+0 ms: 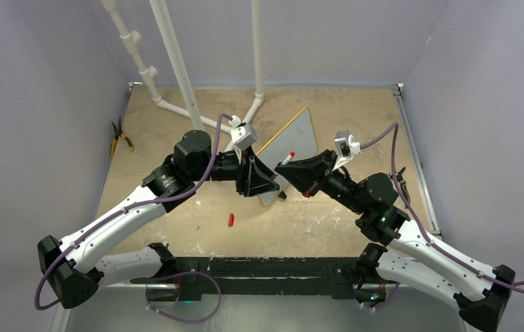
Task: Write a sentence on the whiteboard
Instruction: Pass from the right arm to the left
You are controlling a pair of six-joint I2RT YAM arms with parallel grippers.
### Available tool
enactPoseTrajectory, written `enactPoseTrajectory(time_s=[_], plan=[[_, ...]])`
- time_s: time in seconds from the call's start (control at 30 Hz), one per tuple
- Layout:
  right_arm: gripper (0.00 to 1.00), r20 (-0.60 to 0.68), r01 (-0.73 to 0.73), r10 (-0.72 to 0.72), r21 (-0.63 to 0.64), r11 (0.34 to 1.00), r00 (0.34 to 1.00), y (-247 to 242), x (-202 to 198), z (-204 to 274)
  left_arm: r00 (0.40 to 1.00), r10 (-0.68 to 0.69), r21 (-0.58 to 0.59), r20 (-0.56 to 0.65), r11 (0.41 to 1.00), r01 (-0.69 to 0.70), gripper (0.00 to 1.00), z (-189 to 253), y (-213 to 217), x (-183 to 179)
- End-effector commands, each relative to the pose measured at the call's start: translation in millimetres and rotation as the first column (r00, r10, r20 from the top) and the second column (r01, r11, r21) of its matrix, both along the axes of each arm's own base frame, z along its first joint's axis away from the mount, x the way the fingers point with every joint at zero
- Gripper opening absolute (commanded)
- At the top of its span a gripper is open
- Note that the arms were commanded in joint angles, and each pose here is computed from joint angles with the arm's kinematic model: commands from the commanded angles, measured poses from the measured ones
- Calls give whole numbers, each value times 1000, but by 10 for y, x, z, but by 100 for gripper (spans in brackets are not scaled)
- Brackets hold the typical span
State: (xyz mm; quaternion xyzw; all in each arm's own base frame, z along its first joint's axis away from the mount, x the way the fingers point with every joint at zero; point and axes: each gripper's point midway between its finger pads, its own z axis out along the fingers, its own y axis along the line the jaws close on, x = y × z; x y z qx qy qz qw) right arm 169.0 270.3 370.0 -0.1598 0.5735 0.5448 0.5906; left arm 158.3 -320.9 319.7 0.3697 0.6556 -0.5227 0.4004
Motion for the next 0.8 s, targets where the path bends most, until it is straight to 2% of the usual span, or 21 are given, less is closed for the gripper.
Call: enactPoseTrajectory(time_s=[0.0,0.07,0.2,0.23,0.27,0.37,0.43,0.47,0.6,0.77], plan=[[0,41,-33,32,36,999,999,9,-66,144,997,-47,-84,55,995,51,34,306,-59,-53],[0,38,-32,31,36,999,999,6,-66,134,997,-64,-79,51,995,68,19,280,-70,-73],[0,35,-26,24,40,999,999,-18,-70,143,995,-95,-49,30,994,97,0,171,-62,-126],[0,32,-25,24,38,999,999,-21,-70,136,994,-103,-39,29,994,104,0,136,-55,-139],[5,27,-26,25,34,999,999,-21,-72,127,994,-109,-30,31,993,110,0,112,-43,-155],[33,-19,-60,60,7,998,998,-6,-135,43,993,-114,31,37,993,113,0,-33,13,-171],[54,-59,-28,26,-31,999,998,-53,-100,-13,993,-119,91,29,989,116,0,-187,51,-169],[61,-74,-7,3,-57,998,997,-81,-76,-33,992,-127,129,8,984,125,0,-298,76,-187],[74,-124,-2,-24,-210,978,992,-147,-93,-181,987,-160,225,-34,961,163,0,-623,133,-223],[78,-204,-60,-27,-411,910,979,-213,-174,-478,966,-246,231,-79,938,258,0,-809,141,-380]])
